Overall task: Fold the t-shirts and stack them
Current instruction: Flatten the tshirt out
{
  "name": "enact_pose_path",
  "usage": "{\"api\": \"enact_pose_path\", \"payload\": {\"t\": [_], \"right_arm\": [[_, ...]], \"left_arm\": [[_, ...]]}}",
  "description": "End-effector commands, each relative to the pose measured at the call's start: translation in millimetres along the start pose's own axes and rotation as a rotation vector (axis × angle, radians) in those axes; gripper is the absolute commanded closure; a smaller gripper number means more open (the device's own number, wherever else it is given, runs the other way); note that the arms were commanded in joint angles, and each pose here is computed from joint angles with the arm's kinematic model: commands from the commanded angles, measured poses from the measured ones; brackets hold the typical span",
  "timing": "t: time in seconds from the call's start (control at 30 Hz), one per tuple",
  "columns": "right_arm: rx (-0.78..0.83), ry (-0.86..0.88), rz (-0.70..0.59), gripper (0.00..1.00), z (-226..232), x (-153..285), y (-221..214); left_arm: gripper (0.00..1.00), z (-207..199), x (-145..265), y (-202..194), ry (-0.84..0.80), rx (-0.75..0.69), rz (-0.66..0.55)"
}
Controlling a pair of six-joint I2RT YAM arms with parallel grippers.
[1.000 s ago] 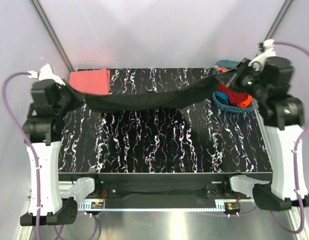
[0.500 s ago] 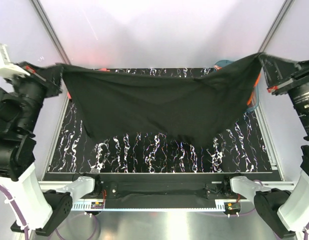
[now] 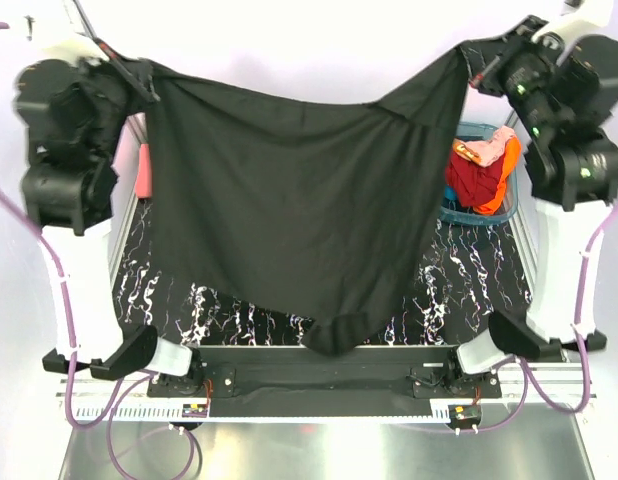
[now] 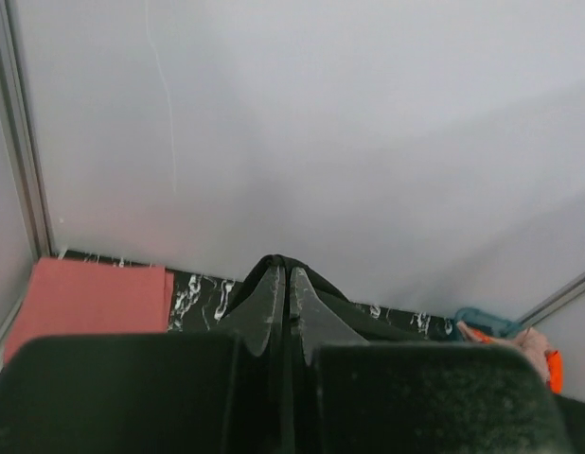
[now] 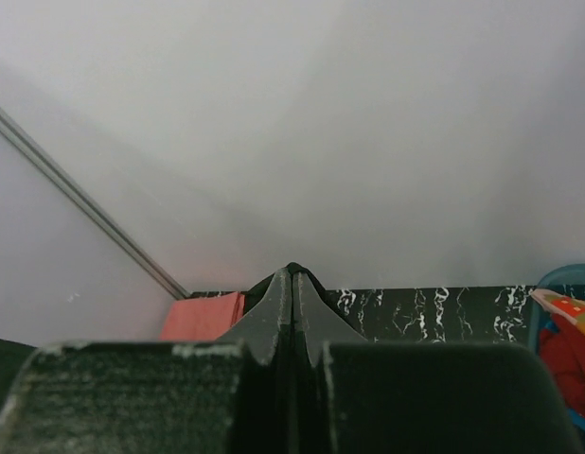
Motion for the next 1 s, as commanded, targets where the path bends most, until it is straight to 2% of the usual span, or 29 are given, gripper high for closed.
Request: {"api": "enact_pose_path", "payload": {"t": [0.0, 0.2, 0.37, 0.6, 0.8, 0.97], "right_arm": [[0.067, -0.006, -0.195, 1.00, 7.3, 27.4, 60.2], [0.063, -0.006, -0.235, 1.00, 10.5, 48.0, 69.7], [0.047, -0.004, -0.275, 1.00, 17.8, 90.4, 85.8], [0.030, 0.021, -0.358, 1.00, 32.6, 174.0, 108.8], [0.001, 0.045, -0.395, 1.00, 40.5, 228.7, 109.6], [-0.041, 0.072, -0.368, 1.00, 45.0, 227.2, 105.6]], "left_arm": [[1.00, -14.6, 21.0, 43.4, -0.063, 0.029, -0.191], [1.00, -8.3, 40.2, 42.5, -0.049, 0.010, -0.194], [1.00, -6.2, 71.4, 48.3, -0.056, 0.021, -0.221], [1.00, -10.7, 133.4, 57.7, -0.120, 0.062, -0.256], [1.00, -15.0, 195.3, 67.6, -0.203, 0.102, -0.319], [1.00, -9.5, 205.6, 64.0, -0.195, 0.106, -0.327]]}}
Point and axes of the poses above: each gripper's point midway between its finger pads, its own x axis back along the fingers, its own z axis along the line the jaws close on, y = z × x, the point moved 2 cm from there along x, back along the fingers, and after that the axes turned 10 degrees about x, right-handed, at the moved point
